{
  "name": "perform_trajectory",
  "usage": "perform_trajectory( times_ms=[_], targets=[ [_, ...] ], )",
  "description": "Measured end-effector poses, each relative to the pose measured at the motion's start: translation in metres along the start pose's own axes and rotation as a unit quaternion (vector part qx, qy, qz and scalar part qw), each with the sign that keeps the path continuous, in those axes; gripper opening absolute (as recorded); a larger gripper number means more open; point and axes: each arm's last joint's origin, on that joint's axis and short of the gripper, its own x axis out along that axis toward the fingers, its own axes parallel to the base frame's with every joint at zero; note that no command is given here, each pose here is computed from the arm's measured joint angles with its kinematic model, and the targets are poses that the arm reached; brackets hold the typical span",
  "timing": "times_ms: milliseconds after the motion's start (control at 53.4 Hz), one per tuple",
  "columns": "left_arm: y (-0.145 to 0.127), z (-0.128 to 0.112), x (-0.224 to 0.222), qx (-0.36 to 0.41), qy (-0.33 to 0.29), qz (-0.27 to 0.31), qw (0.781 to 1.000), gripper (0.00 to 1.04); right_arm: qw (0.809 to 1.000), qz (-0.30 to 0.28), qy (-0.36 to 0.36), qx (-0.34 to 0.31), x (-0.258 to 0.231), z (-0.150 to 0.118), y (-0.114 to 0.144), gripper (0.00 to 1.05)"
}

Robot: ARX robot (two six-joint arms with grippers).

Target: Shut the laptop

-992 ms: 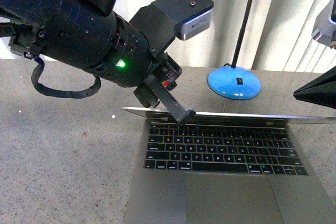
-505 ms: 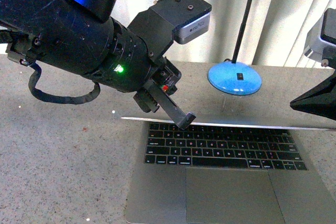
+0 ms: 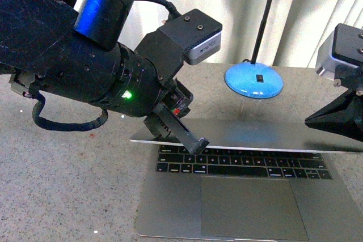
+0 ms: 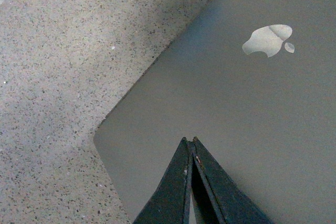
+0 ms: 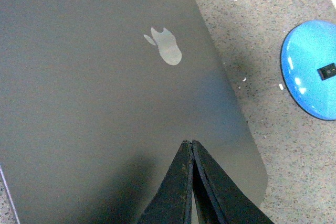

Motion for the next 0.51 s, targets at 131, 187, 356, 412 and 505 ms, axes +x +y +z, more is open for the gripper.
perform_trajectory(
  times_ms=[131,187,356,412,505],
  targets=[
    [-0.002,-0.003,0.0,-0.004,-0.001,-0.003,1.0,0.04,1.0,0.006,0.004,0.0,0.003,-0.001,0.003,0.03],
    [-0.003,-0.004,0.001,-0.005,0.0,-0.004,1.0,0.04,1.0,0.009,0.006,-0.001,0.005,-0.001,0.004,0.03],
    [-0.006,-0.01,0.001,-0.014,-0.003,-0.01,1.0,0.04,1.0,0.015,0.011,-0.002,0.008,-0.003,0.007,0.03],
    [-0.007,-0.012,0.002,-0.017,-0.003,-0.012,1.0,0.04,1.0,0.017,0.012,-0.002,0.009,-0.004,0.008,0.03],
    [-0.008,-0.015,0.003,-0.021,-0.001,-0.013,1.0,0.04,1.0,0.022,0.015,-0.001,0.012,-0.006,0.009,0.03]
  ],
)
